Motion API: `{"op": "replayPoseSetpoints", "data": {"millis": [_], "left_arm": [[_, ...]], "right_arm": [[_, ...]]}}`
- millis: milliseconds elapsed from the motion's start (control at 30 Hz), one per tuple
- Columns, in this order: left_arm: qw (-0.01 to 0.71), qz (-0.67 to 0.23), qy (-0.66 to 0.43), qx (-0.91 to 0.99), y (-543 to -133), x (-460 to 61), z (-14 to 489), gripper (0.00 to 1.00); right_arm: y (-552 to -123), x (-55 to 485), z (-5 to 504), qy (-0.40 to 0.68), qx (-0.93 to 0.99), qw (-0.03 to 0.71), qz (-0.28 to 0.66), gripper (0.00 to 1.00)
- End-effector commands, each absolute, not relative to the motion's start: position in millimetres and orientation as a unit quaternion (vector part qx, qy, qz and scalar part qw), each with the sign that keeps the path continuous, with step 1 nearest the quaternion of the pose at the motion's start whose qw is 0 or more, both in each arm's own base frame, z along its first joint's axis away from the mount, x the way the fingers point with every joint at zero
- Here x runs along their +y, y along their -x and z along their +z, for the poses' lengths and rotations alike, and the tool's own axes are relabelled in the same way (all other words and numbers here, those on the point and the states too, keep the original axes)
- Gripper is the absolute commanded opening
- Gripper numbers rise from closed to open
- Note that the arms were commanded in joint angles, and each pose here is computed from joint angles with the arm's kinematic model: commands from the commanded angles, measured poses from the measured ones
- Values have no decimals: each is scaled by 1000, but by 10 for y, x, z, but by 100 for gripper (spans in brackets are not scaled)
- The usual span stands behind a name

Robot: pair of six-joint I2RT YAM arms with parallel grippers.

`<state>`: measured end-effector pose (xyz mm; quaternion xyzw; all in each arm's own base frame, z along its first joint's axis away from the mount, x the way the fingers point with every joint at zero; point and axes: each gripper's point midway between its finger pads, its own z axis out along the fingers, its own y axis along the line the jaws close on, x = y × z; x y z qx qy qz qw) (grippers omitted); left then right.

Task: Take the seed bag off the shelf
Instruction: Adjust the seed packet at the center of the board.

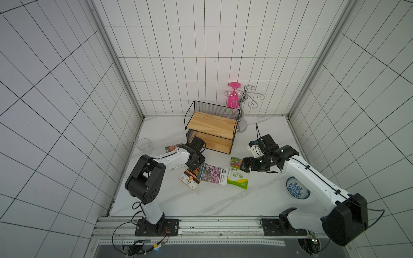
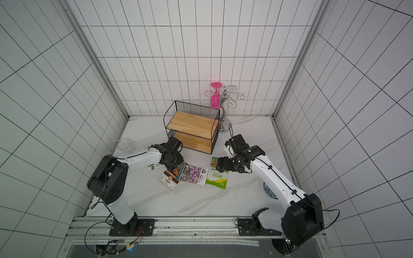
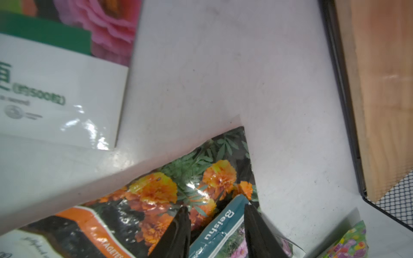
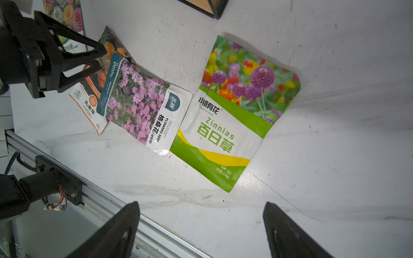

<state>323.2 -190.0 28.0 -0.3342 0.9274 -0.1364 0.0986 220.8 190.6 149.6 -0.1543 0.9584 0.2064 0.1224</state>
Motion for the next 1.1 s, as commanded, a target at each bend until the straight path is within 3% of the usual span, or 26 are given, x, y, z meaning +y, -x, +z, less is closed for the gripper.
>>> {"op": "replayPoseSetpoints", "data": {"millis": [0,233,600,833,1067], "left_arm": [[101,-120,371,915,-3196,-1776,88,43],[101,-99,405,903,-3158,-1507,-101,43],[141,-72,392,906,-3497,-1054,134,42],[170,-95,332,923,-3745,-1219,521,42],[160,-103,349,918,-3646,-1244,428,42]], "right_arm": [[-2176,1872,1471,166,959,124,195,91],[-2149,1840,1464,160,959,129,193,91],[-2157,1839,1470,163,959,131,192,91],[-2191,1866,1478,160,958,135,196,91],[-2202,1868,1504,153,958,141,199,91]]}}
